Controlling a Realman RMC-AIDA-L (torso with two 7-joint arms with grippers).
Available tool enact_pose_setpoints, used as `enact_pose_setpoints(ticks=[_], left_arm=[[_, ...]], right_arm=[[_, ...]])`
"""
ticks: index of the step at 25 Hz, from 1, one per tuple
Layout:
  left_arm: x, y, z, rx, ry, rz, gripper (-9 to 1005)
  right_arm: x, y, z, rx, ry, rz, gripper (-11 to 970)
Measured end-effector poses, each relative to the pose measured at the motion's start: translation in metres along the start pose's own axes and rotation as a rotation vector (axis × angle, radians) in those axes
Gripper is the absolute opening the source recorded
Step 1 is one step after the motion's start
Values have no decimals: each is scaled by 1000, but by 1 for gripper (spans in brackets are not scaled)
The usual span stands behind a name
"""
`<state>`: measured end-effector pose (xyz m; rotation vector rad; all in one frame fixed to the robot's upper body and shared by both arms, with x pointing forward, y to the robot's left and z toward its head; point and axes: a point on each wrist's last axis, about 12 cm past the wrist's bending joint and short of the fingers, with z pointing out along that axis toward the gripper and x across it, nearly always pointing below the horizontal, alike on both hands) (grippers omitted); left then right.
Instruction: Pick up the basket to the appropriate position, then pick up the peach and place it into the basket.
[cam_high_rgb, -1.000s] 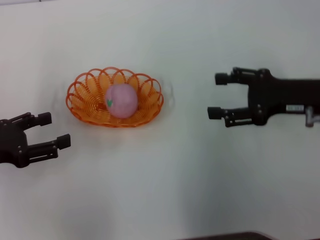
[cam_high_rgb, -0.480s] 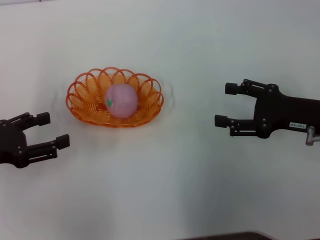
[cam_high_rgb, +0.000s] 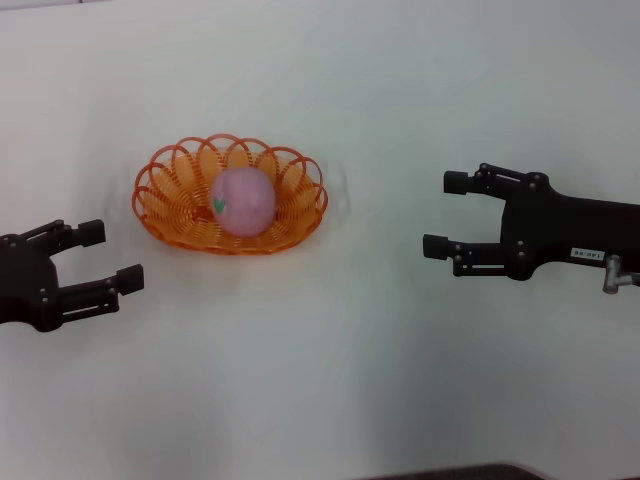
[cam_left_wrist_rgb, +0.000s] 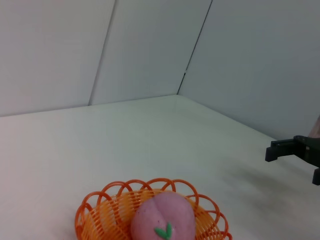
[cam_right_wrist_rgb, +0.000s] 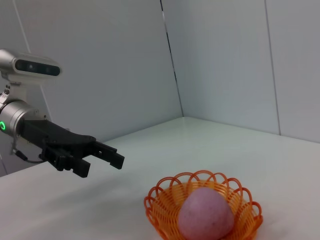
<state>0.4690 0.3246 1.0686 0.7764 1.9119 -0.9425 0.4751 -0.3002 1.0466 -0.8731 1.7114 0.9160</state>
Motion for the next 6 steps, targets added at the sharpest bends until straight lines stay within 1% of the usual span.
enact_pose_setpoints(ticks=[6], left_arm=[[-1,0,0,6,-2,1,875]], right_arm=[[1,0,1,-1,3,-2,931]])
